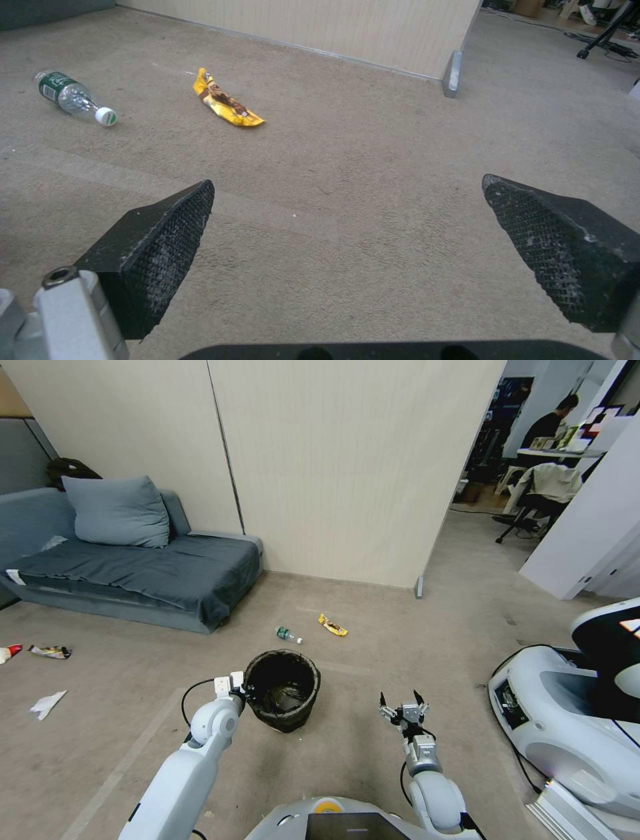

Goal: Pick up the trash bin, then pick up the garbage from the floor and place it into the trash bin.

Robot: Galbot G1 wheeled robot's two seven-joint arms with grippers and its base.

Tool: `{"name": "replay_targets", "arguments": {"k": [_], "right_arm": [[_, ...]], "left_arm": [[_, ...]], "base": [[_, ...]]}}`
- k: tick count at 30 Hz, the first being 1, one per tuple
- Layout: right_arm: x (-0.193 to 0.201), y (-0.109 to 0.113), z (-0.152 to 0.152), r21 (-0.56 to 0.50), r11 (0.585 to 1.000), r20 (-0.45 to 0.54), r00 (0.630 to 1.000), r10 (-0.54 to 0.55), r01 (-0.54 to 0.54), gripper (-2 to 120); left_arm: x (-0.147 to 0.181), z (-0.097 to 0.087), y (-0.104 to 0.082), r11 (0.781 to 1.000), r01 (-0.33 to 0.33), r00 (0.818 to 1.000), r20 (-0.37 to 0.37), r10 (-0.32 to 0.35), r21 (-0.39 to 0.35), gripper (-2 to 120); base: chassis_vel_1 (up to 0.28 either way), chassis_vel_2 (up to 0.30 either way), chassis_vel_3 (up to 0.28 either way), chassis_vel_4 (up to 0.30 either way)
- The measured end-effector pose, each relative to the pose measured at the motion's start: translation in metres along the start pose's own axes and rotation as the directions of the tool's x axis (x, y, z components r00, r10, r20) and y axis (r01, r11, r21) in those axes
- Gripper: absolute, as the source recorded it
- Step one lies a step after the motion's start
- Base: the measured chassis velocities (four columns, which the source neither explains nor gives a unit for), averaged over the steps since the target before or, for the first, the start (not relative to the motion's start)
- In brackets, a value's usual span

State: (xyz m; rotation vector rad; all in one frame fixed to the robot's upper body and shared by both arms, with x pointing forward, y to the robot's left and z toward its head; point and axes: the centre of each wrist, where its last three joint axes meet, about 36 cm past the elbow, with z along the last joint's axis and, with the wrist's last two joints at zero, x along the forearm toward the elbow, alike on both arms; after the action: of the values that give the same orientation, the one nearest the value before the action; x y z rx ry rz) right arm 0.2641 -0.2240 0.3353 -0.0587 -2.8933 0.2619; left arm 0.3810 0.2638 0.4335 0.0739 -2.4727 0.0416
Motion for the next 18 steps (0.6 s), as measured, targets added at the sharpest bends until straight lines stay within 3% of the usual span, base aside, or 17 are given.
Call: {"name": "replay_targets", "arguments": {"k": [4,6,10,18], "right_arm": [[0.0,-0.001,0.0,0.001,1.0,0.0,1.0,0.001,-0.001,100],[0.0,-0.001,0.0,0.002,1.0,0.0,1.0,0.002,-0.002,100],[0.0,-0.001,-0.001,0.001,1.0,0.001,1.0,0.003,-0.003,100],[0.001,-0.003,-0.003,-0.002,1.0,0.003,1.0,0.004,-0.004,100]], "left_arm": [[0.035,-0.008,-0.006,0.999,-0.039,0.998,0.057,0.039,-0.016,1],[0.068,-0.016,-0.012,0.997,-0.076,0.991,0.11,0.079,-0.033,1],[0.098,-0.024,-0.015,0.993,-0.103,0.98,0.167,0.11,-0.051,1],[0.136,-0.03,-0.018,0.989,-0.124,0.964,0.226,0.14,-0.082,1]], "base": [[0.0,0.0,0.0,0.0],[0.0,0.0,0.0,0.0],[0.0,0.0,0.0,0.0],[0.0,0.0,0.0,0.0]]}}
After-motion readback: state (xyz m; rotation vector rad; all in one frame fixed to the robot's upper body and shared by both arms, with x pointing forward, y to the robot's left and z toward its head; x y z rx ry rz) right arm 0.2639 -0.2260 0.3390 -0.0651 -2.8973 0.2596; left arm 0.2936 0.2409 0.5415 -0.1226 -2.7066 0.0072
